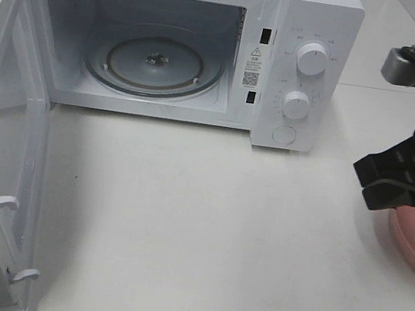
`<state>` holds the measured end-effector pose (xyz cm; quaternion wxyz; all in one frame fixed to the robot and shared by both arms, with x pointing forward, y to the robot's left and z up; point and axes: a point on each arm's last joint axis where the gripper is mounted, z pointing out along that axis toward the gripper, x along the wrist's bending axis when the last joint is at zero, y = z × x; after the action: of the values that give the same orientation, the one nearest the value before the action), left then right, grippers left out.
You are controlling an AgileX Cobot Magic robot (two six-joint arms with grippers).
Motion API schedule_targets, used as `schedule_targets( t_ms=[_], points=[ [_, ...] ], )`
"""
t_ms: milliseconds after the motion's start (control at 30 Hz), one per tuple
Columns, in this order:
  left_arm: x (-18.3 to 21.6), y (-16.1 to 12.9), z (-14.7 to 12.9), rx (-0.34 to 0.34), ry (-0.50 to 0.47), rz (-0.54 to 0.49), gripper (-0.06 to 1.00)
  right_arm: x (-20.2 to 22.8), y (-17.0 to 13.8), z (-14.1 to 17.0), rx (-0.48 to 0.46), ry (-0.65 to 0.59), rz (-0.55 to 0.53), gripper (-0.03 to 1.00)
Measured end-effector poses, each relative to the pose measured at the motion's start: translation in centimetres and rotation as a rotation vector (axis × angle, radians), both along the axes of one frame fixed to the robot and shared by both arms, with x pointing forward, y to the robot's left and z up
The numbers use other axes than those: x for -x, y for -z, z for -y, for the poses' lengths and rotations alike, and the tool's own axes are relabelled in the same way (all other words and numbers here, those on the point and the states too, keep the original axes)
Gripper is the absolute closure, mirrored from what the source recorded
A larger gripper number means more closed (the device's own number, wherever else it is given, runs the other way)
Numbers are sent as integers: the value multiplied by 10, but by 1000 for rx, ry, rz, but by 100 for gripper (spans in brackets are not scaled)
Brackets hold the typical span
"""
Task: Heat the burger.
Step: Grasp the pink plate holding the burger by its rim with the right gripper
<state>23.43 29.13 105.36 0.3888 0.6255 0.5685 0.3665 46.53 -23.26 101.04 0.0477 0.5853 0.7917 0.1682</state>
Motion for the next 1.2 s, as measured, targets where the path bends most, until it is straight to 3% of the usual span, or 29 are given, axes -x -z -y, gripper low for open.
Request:
schedule_targets(
  t_ms=[33,133,200,233,300,400,433,700,867,1200],
  points=[
    [0,0,0,0,0,0,-5,-2,-1,9,45,27,-4,78],
    [0,0,0,0,0,0,-5,-2,-1,14,64,44,-7,70],
    [0,0,0,0,0,0,-5,-4,0,25,109,72,-5,48],
    [0,0,0,0,0,0,-5,-4,0,25,109,72,-5,48],
    [0,0,0,0,0,0,-5,-5,0,31,157,63,10,16],
    [0,0,0,0,0,0,-5,-6,0,32,166,59,18,11],
    [0,0,0,0,0,0,-5,-8,-1,33,180,53,37,4],
    [0,0,0,0,0,0,-5,-14,5,35,206,94,42,-2],
    [0,0,0,0,0,0,-5,-26,28,36,226,165,-23,-3],
    [0,0,0,0,0,0,-5,-39,55,34,237,170,-75,-1]
  ],
)
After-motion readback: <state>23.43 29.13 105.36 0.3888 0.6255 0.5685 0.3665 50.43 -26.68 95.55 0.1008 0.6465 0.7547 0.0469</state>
